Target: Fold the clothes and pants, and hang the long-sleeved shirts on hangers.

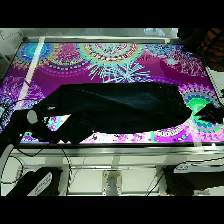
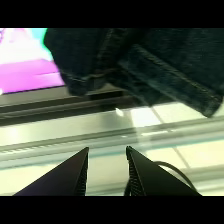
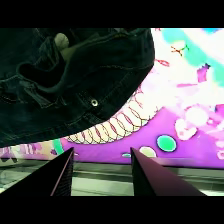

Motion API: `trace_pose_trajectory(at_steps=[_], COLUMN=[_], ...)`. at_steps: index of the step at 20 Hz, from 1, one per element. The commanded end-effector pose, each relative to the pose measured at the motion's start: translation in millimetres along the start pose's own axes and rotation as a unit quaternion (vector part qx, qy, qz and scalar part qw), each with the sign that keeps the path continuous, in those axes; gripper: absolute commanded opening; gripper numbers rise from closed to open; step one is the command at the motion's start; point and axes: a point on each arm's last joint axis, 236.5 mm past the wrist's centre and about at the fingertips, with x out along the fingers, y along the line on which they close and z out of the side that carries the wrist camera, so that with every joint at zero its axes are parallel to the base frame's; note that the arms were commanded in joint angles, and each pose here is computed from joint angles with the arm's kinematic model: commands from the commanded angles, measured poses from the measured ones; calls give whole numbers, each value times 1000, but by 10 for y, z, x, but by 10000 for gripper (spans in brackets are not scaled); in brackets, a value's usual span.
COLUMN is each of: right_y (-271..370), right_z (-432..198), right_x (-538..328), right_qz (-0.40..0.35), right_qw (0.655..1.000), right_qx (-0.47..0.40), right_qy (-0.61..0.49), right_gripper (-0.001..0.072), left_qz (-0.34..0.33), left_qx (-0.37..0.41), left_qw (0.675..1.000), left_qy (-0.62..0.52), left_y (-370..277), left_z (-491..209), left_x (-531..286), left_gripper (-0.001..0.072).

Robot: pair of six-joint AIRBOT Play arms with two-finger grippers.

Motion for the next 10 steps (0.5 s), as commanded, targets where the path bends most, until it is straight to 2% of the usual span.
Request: trace_pose_trajectory(at_steps=[1, 4, 10], right_y=[41, 64, 121], right_z=[45, 49, 75], right_x=[-52, -87, -91], right_qz=[-1, -3, 8], right_qw=[1000, 1000, 999], right_qx=[-6, -9, -10], right_qy=[-18, -24, -30], right_gripper=[400, 400, 400], left_qz=[49, 46, 42], left_qx=[-15, -15, -5], left_qw=[997, 994, 996], left_qy=[-50, -99, -79], left_y=[221, 187, 152], left_z=[149, 386, 480], left_x=[26, 3, 212], left_gripper=[308, 313, 313])
